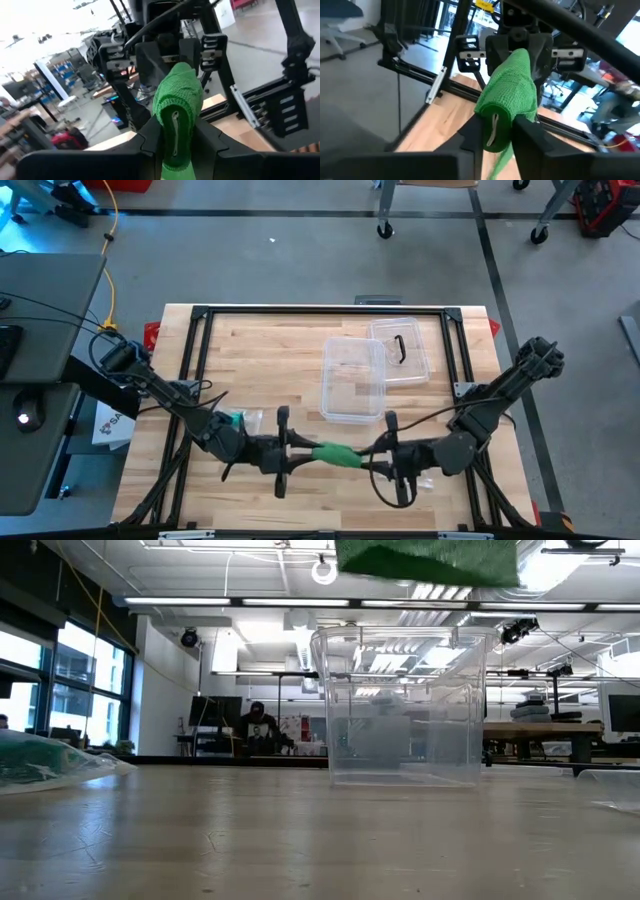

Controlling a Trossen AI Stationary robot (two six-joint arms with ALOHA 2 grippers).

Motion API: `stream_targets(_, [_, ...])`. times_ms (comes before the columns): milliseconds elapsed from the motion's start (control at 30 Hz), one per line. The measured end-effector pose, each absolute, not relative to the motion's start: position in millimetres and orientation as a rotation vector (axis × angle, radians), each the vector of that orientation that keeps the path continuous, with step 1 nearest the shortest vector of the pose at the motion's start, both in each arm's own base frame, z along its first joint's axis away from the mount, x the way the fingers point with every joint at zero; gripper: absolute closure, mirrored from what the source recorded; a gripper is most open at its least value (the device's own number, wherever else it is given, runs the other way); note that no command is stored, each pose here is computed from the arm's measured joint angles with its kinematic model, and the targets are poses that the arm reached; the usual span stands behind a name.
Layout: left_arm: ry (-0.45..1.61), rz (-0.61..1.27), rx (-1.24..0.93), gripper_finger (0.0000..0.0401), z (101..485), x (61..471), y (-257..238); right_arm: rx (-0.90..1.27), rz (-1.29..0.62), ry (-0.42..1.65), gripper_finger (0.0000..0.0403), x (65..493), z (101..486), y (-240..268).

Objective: Roll bandage
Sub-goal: Roll the green bandage

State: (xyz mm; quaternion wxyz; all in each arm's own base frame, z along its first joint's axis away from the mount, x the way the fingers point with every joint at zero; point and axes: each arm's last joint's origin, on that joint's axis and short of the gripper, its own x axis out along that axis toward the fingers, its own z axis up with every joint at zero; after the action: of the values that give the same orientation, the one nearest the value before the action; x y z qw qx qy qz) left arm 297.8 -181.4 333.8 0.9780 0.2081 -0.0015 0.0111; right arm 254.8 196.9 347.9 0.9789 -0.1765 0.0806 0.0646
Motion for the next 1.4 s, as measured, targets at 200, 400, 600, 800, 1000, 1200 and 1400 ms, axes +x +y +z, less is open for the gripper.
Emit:
stream_targets(200, [0.033,0.006,0.194,0.0269,337.1,293.4,-174.8,-0.552,0.014,0.175,0.0348,252.0,346.6,197.8])
stream_targets(400, [0.081,-0.135,-0.121,0.0191,342.7,295.0,-156.8,-0.824,-0.025,0.202,0.0345,249.7,344.7,199.1])
stream_targets(600, [0.118,-0.197,-0.284,0.0168,337.0,309.6,-140.7,-1.146,-0.027,0.252,0.0345,253.9,334.1,204.7])
stream_targets(800, [0.142,-0.243,-0.306,0.0176,332.1,316.9,-134.4,-1.229,-0.099,0.307,0.0344,256.3,326.0,208.6])
stream_targets(1000, [0.151,-0.255,-0.266,0.0245,330.9,315.1,-138.1,-1.091,-0.119,0.285,0.0344,255.2,327.0,210.6])
stream_targets(1200, [0.158,-0.243,-0.218,0.0320,329.5,313.3,-141.2,-0.884,-0.160,0.266,0.0306,253.6,328.6,210.0])
stream_targets(1400, [0.181,-0.235,-0.151,0.0321,327.8,310.9,-141.4,-0.632,-0.175,0.224,0.0218,239.1,343.8,203.1])
